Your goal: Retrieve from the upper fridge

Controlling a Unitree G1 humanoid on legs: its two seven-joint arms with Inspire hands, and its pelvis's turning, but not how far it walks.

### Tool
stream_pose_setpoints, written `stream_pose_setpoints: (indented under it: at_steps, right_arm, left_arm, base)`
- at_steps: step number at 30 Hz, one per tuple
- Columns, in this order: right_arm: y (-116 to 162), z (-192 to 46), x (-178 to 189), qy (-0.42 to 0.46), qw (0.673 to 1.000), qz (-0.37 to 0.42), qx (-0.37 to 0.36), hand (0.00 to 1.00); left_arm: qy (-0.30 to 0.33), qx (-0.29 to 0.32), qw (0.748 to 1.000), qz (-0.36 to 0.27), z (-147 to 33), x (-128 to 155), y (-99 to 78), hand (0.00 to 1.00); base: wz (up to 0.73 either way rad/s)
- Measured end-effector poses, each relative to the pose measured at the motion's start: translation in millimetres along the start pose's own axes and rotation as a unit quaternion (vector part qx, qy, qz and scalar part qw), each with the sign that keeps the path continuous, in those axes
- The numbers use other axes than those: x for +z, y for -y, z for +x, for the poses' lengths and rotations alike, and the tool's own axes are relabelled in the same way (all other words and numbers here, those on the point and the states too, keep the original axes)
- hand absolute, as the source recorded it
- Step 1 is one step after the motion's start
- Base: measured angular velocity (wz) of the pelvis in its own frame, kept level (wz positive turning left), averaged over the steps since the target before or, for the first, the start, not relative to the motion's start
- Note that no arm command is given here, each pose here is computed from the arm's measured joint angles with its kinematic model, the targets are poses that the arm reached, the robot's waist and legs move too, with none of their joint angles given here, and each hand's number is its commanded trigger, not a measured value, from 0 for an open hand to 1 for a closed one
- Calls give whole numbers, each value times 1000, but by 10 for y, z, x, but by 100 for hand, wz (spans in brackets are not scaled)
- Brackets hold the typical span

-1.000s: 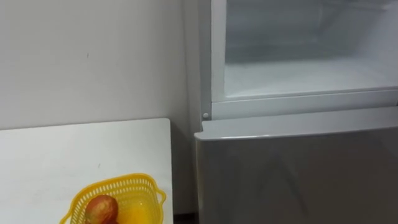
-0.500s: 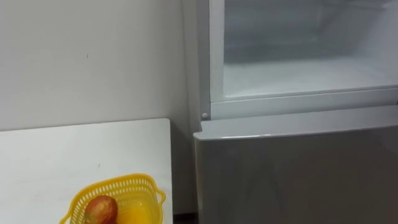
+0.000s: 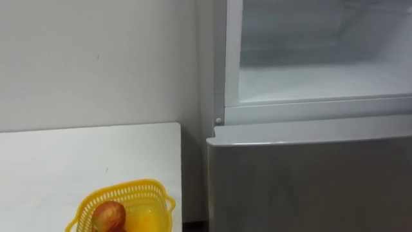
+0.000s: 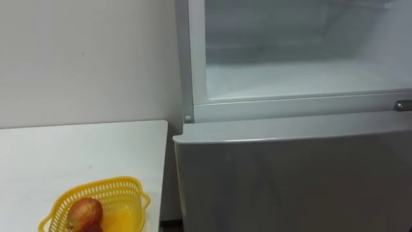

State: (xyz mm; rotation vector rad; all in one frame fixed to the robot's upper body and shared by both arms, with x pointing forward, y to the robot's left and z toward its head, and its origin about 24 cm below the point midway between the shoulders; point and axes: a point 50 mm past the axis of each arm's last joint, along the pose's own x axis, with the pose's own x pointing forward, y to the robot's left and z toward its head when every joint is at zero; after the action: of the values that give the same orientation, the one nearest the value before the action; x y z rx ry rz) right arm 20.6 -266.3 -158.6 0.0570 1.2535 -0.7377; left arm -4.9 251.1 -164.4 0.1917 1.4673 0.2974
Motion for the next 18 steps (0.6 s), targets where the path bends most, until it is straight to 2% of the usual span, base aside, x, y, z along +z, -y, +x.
stream_pose_setpoints:
  at_steps: [1, 3, 4, 6, 7, 9, 10, 12, 13, 15, 18]
  right_arm:
    - [3, 4, 9, -5, 1000, 24, -1, 0]
    - [90, 13, -53, -38, 989, 143, -17, 0]
    - [118, 15, -73, -46, 984, 173, -22, 0]
    - [190, 20, -108, -64, 958, 277, -34, 0]
    - [204, 21, -112, -67, 949, 305, -36, 0]
    - [257, 30, -78, -75, 904, 418, -43, 0]
    - [271, 36, -44, -72, 894, 440, -43, 0]
    - [331, 57, 118, -55, 853, 517, -40, 0]
    - [338, 62, 159, -53, 843, 534, -40, 0]
    - [361, 74, 340, -40, 804, 593, -34, 0]
    - [463, 54, 621, -1, 776, 631, -19, 0]
  left_arm:
    - [-1, 1, 1000, 2, -2, -7, -7, 0]
    - [-5, 9, 1000, -16, -5, -47, -57, 0]
    - [-7, 12, 1000, -24, -5, -57, -72, 0]
    - [-17, 18, 998, -52, -13, -133, -115, 0]
    - [-20, 19, 998, -57, -16, -156, -120, 0]
    - [-26, 15, 998, -61, -26, -219, -133, 0]
    - [-27, 14, 998, -63, -29, -235, -137, 0]
    - [-32, 21, 996, -80, -35, -267, -174, 0]
    - [-32, 24, 996, -84, -36, -268, -185, 0]
    - [-33, 29, 994, -95, -36, -273, -206, 0]
    - [-31, 31, 994, -96, -37, -266, -213, 0]
  base:
    - [0]
    - [0]
    - [0]
    - [-4]
    - [-6]
    - [0]
    - [0]
    - [0]
    - [0]
    - [0]
    - [0]
